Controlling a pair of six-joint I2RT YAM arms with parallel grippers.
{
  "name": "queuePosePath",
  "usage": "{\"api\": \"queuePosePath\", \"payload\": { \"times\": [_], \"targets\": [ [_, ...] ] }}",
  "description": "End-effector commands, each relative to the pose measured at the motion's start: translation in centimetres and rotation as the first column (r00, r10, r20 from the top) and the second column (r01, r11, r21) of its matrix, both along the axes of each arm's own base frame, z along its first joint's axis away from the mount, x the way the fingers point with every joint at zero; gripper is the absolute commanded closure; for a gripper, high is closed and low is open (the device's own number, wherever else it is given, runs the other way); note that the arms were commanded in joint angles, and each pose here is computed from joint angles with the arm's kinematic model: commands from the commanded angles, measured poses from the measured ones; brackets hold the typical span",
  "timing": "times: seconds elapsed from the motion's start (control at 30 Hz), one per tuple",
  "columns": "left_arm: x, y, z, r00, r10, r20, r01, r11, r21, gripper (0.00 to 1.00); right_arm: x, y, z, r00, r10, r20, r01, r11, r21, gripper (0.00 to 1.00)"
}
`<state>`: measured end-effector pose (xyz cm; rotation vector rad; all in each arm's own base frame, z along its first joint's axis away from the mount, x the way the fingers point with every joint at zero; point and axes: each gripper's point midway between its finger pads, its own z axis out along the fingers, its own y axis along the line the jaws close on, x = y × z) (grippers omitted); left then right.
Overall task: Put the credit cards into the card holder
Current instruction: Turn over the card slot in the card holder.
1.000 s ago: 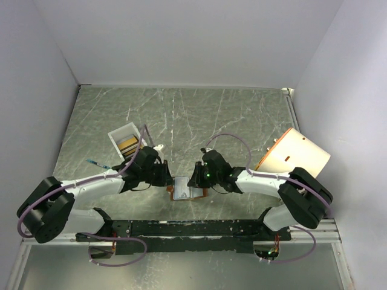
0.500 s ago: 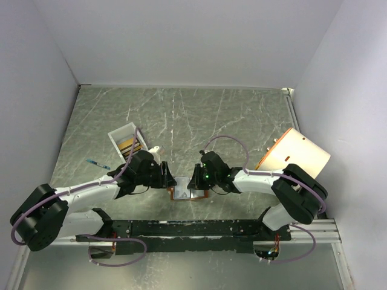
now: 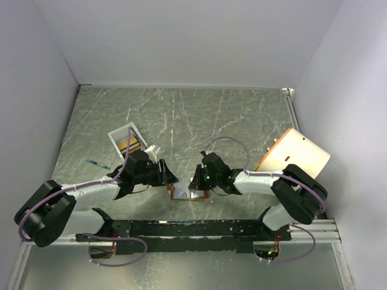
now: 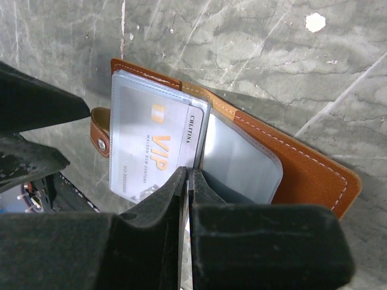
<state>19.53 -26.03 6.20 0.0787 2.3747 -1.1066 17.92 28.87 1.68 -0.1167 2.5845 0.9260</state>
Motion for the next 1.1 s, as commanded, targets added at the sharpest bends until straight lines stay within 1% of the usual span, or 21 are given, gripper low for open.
{"api": "queuePosePath", "payload": {
  "times": [0.0, 0.07, 0.27, 0.57, 0.93, 1.07],
  "targets": [
    [0.2, -0.6, 0.9, 1.0, -0.015, 0.004, 0.016, 0.996, -0.092, 0.42, -0.9, -1.3, -1.7, 0.999, -0.009, -0.03, 0.007, 0.999, -0.054, 0.96],
    [0.2, -0.7, 0.8, 0.999, -0.034, 0.004, 0.034, 0.996, -0.083, 0.42, -0.9, -1.4, -1.6, 1.0, -0.012, -0.026, 0.011, 0.999, -0.052, 0.96],
    [-0.2, -1.0, 1.3, 0.999, -0.052, 0.007, 0.052, 0.991, -0.125, 0.42, -1.2, -1.4, -2.0, 0.999, -0.008, -0.035, 0.006, 0.999, -0.047, 0.96],
    [0.2, -1.0, -0.5, 0.998, -0.043, -0.034, 0.041, 0.996, -0.075, 0.42, -1.2, -1.4, -2.3, 0.999, -0.003, -0.038, 0.001, 0.999, -0.053, 0.96],
    [0.1, -1.3, -0.4, 0.997, -0.065, -0.037, 0.062, 0.995, -0.079, 0.43, -0.9, -1.1, -1.9, 1.0, -0.011, -0.029, 0.01, 0.999, -0.039, 0.96],
    [0.1, -1.5, 0.2, 0.997, -0.066, -0.028, 0.063, 0.993, -0.1, 0.43, -1.0, -1.1, -2.1, 0.999, -0.011, -0.034, 0.009, 0.999, -0.04, 0.96]
  ]
}}
